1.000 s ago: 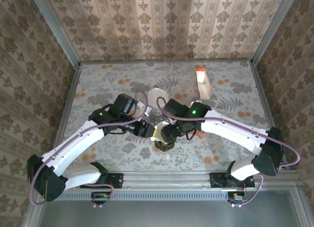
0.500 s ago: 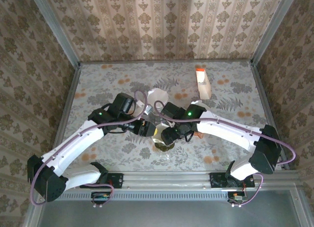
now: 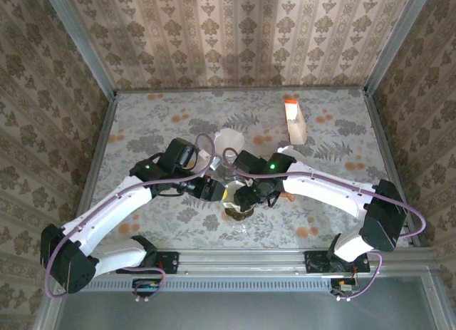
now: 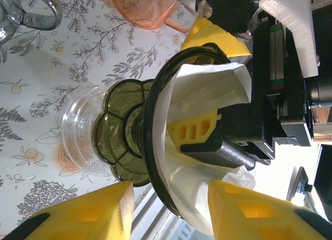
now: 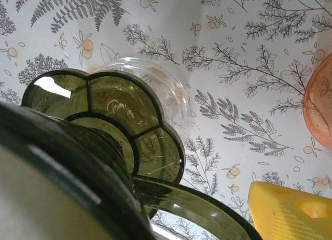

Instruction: Place the coffee filter in the dripper

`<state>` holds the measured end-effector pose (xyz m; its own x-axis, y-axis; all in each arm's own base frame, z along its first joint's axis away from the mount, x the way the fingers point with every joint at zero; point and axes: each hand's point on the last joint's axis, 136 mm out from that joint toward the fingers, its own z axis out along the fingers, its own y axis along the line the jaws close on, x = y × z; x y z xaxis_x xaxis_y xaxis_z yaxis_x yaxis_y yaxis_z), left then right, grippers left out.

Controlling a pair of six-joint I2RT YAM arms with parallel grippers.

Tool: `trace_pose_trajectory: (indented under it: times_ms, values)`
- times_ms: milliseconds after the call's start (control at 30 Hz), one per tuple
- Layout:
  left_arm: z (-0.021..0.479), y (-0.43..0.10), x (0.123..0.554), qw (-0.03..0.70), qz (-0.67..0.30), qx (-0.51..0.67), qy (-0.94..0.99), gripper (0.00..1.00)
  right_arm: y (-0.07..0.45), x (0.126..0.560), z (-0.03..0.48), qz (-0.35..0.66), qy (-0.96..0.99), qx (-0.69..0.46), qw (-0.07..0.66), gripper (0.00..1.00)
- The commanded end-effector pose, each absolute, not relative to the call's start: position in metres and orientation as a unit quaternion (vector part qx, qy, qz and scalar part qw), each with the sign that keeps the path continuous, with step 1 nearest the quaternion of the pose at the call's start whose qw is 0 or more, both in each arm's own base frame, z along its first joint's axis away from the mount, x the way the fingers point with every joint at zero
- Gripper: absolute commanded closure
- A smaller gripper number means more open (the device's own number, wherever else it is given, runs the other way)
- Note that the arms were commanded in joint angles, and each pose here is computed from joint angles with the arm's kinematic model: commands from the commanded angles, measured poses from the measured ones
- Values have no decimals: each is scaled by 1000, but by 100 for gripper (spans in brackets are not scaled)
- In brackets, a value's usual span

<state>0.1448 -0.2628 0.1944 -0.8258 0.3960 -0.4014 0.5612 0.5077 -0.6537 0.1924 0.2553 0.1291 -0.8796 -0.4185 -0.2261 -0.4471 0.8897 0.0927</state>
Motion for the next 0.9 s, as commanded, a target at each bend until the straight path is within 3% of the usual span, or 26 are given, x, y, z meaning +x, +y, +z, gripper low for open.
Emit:
trace_pose_trajectory:
  times_ms: [0, 433, 867]
  values:
    - [193, -262, 144, 97, -418, 279, 859, 59, 250, 193, 117, 49, 970, -217, 97, 20]
    - [187, -263, 141, 86, -415, 283, 861, 67, 256, 198, 128, 63, 968, -214, 115, 19]
    - [191, -264, 143, 92, -414, 282, 861, 66, 243, 201, 166, 70, 962, -205, 168, 18]
